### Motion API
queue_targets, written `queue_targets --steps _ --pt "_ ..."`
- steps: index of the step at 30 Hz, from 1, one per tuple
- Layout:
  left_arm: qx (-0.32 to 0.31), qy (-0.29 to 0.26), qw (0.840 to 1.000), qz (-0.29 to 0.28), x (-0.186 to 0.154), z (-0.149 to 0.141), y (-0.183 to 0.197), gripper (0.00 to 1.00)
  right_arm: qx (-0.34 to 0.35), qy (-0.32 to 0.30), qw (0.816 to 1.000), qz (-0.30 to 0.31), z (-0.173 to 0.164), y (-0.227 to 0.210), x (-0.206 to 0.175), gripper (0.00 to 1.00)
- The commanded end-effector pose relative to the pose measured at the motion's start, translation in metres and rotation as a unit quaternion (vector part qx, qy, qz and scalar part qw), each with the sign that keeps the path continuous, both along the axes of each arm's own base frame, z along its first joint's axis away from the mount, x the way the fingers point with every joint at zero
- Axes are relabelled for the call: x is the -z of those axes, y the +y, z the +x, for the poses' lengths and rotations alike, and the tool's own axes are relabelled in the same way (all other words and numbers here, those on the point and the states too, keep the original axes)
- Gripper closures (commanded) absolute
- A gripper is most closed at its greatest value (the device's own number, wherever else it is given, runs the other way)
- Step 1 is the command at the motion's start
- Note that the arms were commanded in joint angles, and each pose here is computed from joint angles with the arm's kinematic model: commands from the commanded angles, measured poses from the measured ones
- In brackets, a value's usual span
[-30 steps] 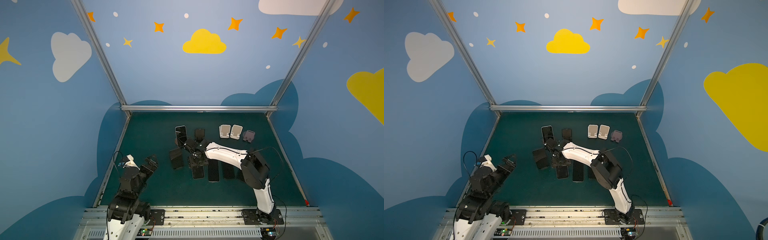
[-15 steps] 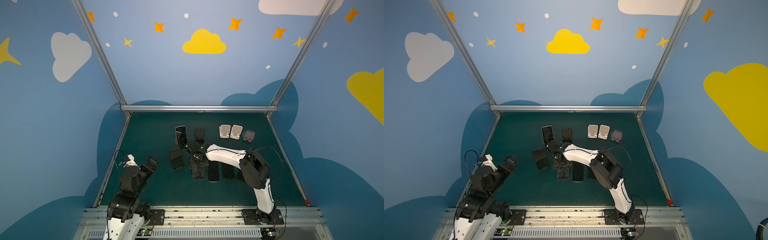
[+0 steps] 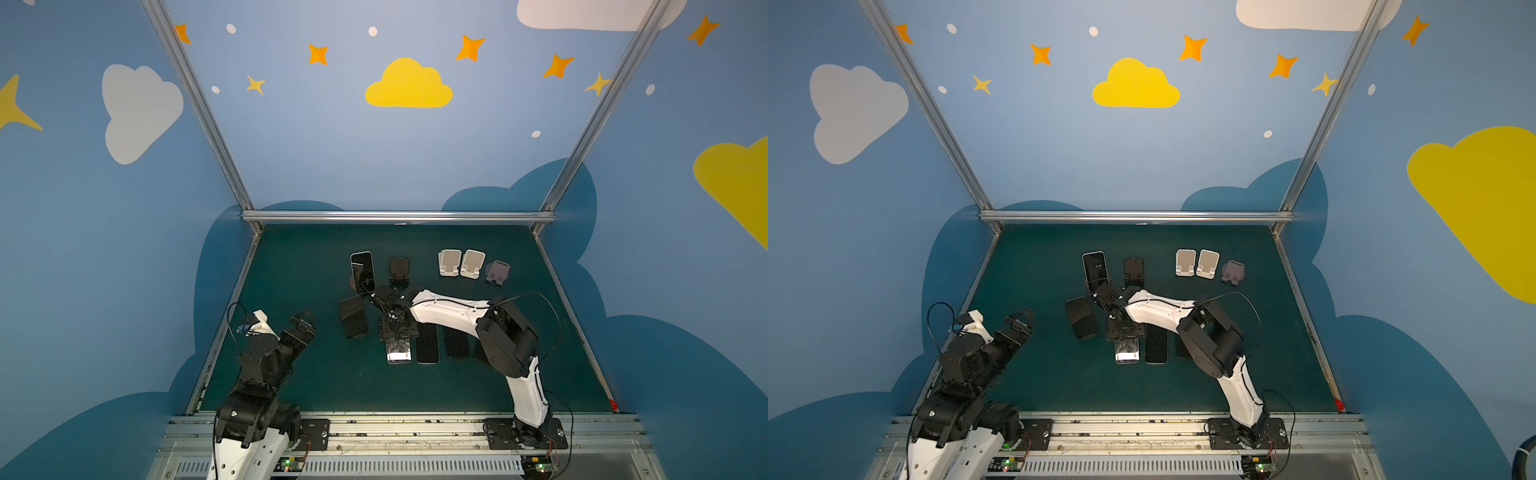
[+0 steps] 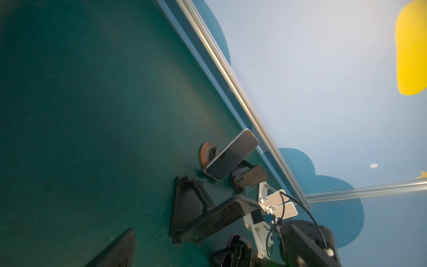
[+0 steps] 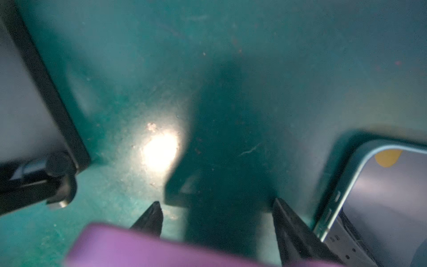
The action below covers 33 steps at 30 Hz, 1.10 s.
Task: Remove the phone from the phone stand
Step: Place the phone at the center of the table.
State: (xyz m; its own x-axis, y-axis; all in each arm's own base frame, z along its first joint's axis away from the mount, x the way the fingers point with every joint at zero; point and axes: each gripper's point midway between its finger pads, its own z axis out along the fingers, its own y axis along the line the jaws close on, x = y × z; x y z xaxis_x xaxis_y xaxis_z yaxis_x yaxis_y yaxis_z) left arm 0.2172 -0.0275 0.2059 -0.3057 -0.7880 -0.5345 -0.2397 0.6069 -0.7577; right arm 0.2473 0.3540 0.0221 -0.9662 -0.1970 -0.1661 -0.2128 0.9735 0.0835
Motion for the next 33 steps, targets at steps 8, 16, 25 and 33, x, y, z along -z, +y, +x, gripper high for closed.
queue_targets --steps 8,16,25,33 --pt "-0.005 -0.011 1.0 0.013 -0.01 -0.003 0.004 0.0 0.011 0.017 0.997 -0.068 -0.012 -0.024 0.035 0.24" --pt "-0.003 -0.001 1.0 0.015 -0.007 -0.001 0.003 0.0 0.013 0.004 0.996 -0.09 -0.011 -0.032 0.04 0.22" --pt "-0.004 -0.001 1.0 0.012 -0.004 -0.002 0.003 0.0 0.005 0.019 0.995 -0.1 -0.014 -0.027 0.043 0.21" --pt "-0.004 0.0 1.0 0.009 -0.003 -0.003 0.003 0.0 -0.01 0.018 0.995 -0.1 -0.012 -0.024 0.028 0.2"
